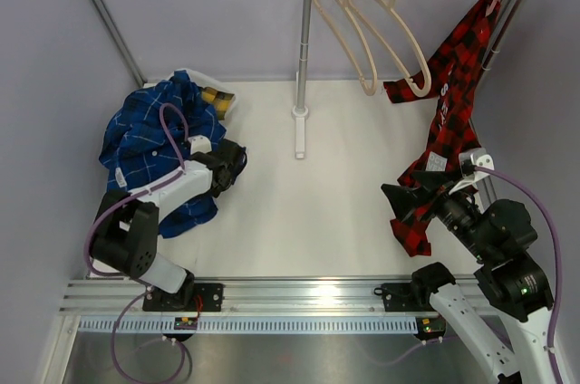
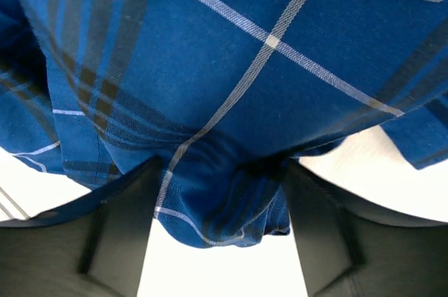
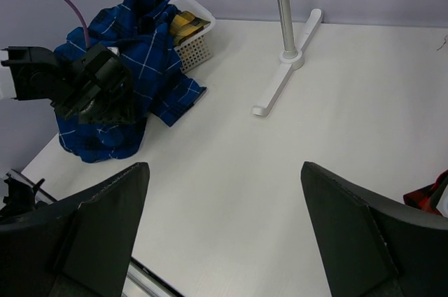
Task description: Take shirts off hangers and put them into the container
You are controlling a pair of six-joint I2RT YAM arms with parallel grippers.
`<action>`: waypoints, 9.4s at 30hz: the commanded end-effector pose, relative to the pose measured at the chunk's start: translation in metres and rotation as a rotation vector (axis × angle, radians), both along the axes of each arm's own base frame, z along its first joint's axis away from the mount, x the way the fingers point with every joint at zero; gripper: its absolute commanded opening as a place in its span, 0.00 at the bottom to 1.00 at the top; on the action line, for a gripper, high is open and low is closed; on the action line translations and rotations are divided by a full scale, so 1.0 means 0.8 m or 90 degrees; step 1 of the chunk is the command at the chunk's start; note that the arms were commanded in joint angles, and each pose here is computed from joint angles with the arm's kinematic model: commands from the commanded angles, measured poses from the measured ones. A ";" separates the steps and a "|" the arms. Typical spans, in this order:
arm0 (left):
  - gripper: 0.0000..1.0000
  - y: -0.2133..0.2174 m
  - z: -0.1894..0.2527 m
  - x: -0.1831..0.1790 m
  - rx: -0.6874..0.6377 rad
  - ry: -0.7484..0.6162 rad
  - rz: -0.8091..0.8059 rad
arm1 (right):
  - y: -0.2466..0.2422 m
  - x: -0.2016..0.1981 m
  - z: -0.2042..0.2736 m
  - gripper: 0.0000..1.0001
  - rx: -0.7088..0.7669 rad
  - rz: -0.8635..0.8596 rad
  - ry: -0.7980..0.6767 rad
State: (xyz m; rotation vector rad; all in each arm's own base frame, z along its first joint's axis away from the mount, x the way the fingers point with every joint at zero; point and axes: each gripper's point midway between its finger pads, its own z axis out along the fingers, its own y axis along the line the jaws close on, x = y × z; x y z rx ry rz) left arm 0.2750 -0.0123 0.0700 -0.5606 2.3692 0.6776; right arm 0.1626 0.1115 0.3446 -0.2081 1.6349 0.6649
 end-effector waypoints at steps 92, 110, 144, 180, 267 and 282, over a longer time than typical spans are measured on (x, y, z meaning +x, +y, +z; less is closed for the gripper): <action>0.96 0.043 0.057 0.006 -0.368 -0.584 -0.010 | 0.021 -0.009 0.002 0.99 0.004 0.067 -0.019; 0.66 0.057 0.034 0.037 -0.363 -0.570 0.021 | 0.022 -0.008 -0.001 0.99 0.000 0.067 -0.016; 0.00 0.072 0.220 0.288 -0.258 -0.428 -0.111 | 0.024 0.013 -0.018 0.99 -0.024 0.049 0.030; 0.65 0.044 0.156 0.274 -0.439 -0.243 -0.120 | 0.015 0.012 -0.014 0.99 -0.025 0.025 0.022; 0.00 0.057 0.335 0.236 -0.232 -0.515 -0.173 | 0.027 0.014 -0.020 0.99 -0.027 0.055 0.030; 0.07 0.115 0.136 0.336 -0.190 -0.316 -0.094 | 0.033 0.038 -0.042 1.00 -0.057 0.043 0.083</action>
